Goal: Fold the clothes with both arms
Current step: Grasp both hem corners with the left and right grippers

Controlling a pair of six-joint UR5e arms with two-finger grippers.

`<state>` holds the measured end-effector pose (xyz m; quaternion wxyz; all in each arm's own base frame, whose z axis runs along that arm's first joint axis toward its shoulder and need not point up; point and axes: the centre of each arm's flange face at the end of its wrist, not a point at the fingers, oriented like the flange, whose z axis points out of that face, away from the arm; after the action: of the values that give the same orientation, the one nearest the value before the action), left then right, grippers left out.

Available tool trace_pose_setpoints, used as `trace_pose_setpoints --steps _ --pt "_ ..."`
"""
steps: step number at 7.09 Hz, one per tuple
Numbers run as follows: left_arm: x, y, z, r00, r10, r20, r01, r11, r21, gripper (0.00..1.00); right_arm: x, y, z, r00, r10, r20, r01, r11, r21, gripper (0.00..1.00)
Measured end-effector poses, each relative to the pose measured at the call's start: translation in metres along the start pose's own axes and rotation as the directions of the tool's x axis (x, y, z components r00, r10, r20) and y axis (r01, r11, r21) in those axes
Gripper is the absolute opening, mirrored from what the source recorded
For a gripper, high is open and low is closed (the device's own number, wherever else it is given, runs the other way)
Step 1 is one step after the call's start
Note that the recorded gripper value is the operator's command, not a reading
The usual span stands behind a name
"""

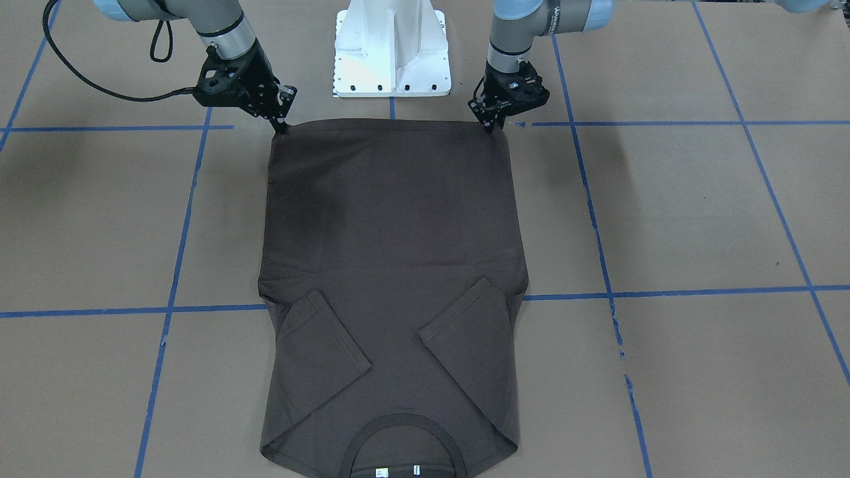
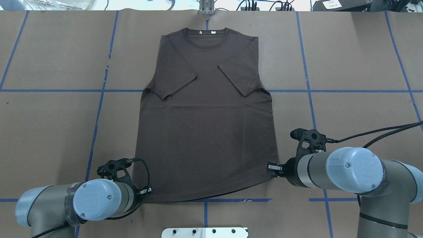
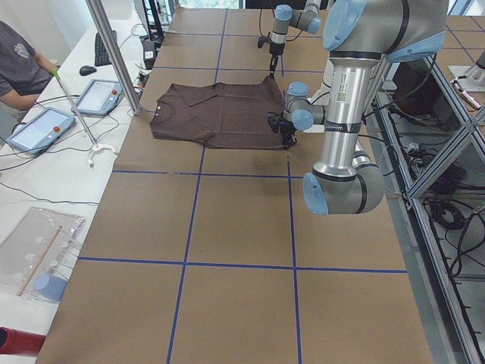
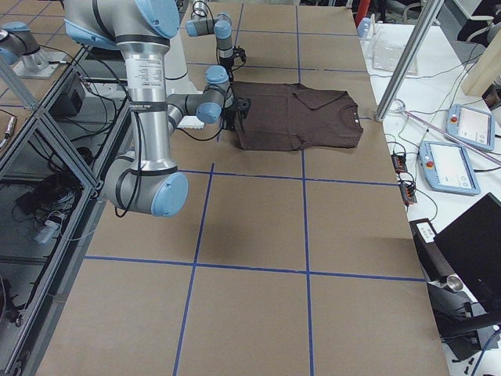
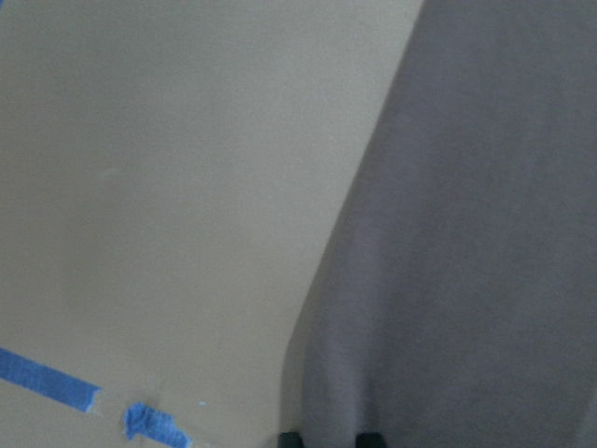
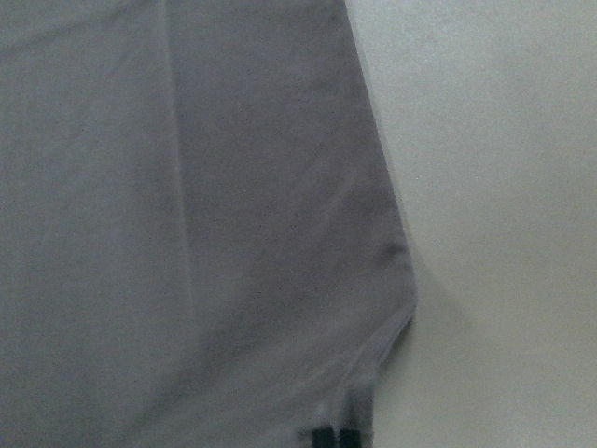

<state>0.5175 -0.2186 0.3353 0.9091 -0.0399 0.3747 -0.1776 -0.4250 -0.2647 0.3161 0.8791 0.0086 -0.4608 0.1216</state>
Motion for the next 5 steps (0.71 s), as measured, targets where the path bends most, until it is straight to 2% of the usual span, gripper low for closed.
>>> trace_pose_setpoints --steps 1,5 --pt "0.001 0.000 -0.004 1.000 0.001 -0.008 -0.001 1.000 -0.004 0.00 0.001 -0.001 0.000 1.000 0.002 -0.001 -0.002 1.000 -0.001 0.00" --pt "0.010 0.004 -0.050 0.996 0.003 -0.089 -0.005 1.000 -0.026 0.00 0.010 -0.010 -0.014 1.000 0.022 0.001 -0.022 0.999 -0.032 0.00"
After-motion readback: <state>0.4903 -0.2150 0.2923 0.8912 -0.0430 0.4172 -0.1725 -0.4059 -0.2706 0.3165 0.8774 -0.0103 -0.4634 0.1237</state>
